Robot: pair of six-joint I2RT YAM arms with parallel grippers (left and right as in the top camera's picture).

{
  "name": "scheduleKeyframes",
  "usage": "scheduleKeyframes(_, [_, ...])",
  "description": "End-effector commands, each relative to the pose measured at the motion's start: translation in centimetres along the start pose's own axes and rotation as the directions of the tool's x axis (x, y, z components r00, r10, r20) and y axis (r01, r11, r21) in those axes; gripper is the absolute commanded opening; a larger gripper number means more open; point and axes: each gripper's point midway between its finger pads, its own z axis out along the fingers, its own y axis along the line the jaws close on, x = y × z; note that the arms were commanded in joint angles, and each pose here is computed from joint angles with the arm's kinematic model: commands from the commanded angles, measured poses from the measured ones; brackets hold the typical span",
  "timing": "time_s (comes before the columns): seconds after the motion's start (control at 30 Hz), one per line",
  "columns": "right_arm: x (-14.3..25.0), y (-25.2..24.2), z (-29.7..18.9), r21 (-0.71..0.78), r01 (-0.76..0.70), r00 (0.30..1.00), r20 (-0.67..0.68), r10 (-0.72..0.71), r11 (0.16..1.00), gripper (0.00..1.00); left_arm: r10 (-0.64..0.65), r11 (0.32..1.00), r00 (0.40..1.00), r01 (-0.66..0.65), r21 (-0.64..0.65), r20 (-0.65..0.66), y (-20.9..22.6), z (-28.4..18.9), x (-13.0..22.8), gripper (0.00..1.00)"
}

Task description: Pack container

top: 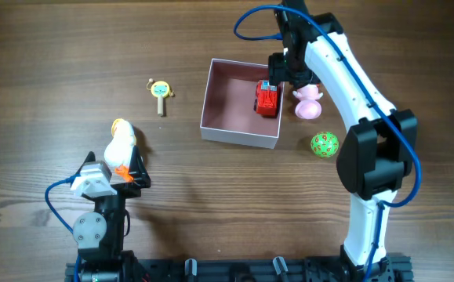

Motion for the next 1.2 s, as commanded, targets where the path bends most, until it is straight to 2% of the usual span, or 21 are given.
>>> scheduleKeyframes(0.0, [0.6,0.7,2.0,-0.014,0.006,0.999,-0.046,-0.006,1.0,0.54,0.021,1.0,1.0,-0.021,-0.004,0.004,0.0,0.0,0.1,1.0])
scheduleKeyframes(0.1, [0.7,0.8,2.4,-0.014,0.006,0.998,-0.056,-0.007,1.0,0.4,0.021,1.0,1.0,-0.021,-0.004,0.004,0.0,0.0,0.1,1.0])
scheduleKeyframes(0.47, [-0.4,1.1,2.5,-0.027,0.004,1.0,-0.01,-0.004,1.0,0.04,0.021,1.0,1.0,-0.021,-0.004,0.004,0.0,0.0,0.1,1.0])
scheduleKeyframes(0.8, [-1.1,2.0,2.5,-0.068,0.064,0.998,0.021,-0.062,0.996,0.04,0.021,1.0,1.0,-0.021,-0.004,0.003,0.1,0.0,0.1,1.0])
scheduleKeyframes(1.17, [-0.9,2.2,2.5,-0.088,-0.112,0.994,-0.003,0.113,0.99,0.04,0.021,1.0,1.0,-0.021,-0.004,0.004,0.0,0.0,0.1,1.0])
